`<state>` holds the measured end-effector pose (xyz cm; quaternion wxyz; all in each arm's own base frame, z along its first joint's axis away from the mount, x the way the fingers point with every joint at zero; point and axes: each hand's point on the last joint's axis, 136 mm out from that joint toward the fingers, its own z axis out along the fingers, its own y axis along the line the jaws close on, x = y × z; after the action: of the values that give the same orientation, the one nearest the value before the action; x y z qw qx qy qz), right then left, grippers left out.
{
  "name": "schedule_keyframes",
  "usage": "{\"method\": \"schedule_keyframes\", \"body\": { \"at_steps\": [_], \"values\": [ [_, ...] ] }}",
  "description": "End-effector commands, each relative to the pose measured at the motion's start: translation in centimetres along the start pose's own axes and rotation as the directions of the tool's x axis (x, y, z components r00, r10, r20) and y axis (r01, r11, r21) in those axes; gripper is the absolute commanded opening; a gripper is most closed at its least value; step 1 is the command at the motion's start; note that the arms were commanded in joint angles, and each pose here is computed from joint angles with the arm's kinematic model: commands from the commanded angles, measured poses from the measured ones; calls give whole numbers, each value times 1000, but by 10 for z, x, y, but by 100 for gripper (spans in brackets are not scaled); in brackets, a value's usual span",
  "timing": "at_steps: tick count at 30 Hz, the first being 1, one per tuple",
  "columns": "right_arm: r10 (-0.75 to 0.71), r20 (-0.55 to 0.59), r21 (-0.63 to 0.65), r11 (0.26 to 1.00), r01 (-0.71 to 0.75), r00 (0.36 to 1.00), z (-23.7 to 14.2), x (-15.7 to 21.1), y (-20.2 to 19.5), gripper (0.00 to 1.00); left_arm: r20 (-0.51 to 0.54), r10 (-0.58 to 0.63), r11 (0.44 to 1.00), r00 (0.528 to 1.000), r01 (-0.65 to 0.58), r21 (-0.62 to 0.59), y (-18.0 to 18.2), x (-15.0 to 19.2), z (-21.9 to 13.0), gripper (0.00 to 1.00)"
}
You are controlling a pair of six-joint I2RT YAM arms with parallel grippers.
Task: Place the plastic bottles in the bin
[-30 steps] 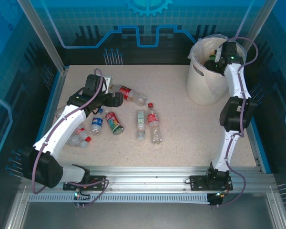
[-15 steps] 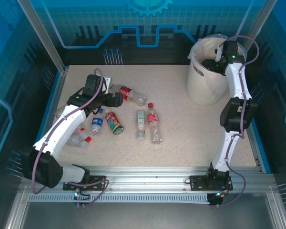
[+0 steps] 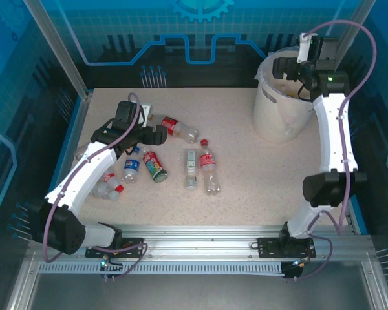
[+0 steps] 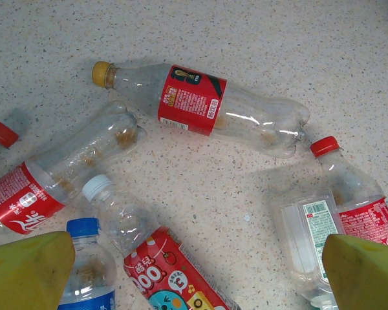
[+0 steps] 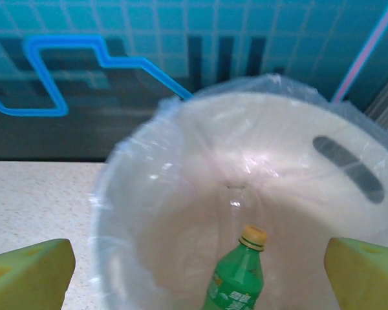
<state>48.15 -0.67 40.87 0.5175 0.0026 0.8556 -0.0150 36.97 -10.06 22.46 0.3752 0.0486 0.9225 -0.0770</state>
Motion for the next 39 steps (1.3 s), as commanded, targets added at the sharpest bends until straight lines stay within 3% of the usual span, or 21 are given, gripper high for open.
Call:
{"method": "schedule_keyframes", "body": {
  "at_steps": [1,7,15,23,30,39],
  "values": [
    [-52,34,-3,999,52,998,-26,0,19,100,-8,25,1000,1000,-25,-16,2,1,-4,99],
    [-134,27,-144,980,137,991,-68,32,99,100,-14,28,999,1000,-28,-21,3,2,-3,99],
    [-216,-182,-370,919,136,959,-75,149,215,88,-21,33,998,999,-33,-45,7,4,-2,99],
    [-292,-388,-487,870,74,874,-70,256,295,78,-43,31,997,999,-33,-63,12,7,2,99],
    [-343,-468,-506,860,71,814,-63,312,338,76,-44,11,995,999,-15,-94,19,7,3,99],
    [-350,-521,-438,893,108,778,-31,350,343,77,-59,4,991,998,-12,-137,29,8,2,99]
  ]
}}
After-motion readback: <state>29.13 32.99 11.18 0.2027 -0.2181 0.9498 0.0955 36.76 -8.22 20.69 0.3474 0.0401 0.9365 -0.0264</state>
